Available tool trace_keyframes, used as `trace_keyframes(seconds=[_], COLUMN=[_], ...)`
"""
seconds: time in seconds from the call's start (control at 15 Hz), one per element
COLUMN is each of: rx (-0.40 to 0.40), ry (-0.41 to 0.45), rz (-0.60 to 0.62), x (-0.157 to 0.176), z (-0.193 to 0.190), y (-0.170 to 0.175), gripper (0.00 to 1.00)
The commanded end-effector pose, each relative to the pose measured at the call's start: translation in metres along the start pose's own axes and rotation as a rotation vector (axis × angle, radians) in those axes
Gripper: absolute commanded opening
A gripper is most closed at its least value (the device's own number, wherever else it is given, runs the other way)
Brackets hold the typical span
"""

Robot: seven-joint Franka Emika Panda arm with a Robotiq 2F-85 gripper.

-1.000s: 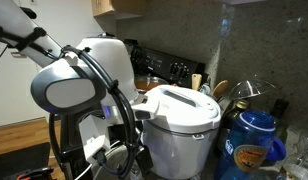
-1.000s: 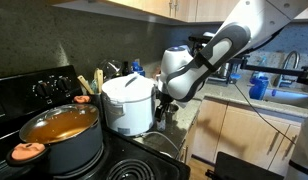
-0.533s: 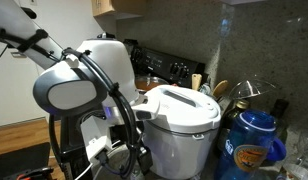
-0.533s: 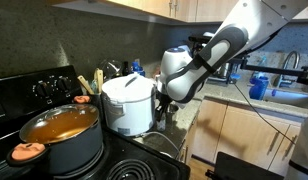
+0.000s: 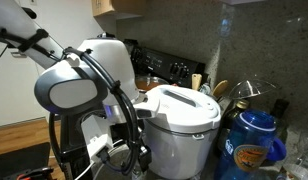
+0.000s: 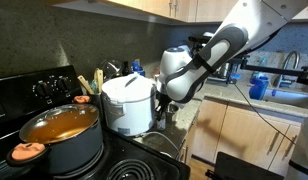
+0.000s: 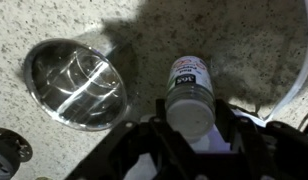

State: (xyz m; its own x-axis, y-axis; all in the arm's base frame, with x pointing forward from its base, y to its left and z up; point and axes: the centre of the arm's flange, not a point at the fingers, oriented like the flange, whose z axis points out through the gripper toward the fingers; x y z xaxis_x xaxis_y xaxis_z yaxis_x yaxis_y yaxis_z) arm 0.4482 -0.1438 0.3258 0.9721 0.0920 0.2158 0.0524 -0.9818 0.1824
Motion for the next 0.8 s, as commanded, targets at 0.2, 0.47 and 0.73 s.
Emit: trace_keyframes(seconds=[0.2,0.47,0.73], rx=[0.029,0.018,-0.013], ry=[-0.077,-0.132,-0.144], rz=[0.014,0.012,0.048], x=[0.012,0.019,0.025], z=[-0.033,-0.064,-0.094], y=[-0.006,-0.009,-0.002], gripper=[0.26,0.26,0.26])
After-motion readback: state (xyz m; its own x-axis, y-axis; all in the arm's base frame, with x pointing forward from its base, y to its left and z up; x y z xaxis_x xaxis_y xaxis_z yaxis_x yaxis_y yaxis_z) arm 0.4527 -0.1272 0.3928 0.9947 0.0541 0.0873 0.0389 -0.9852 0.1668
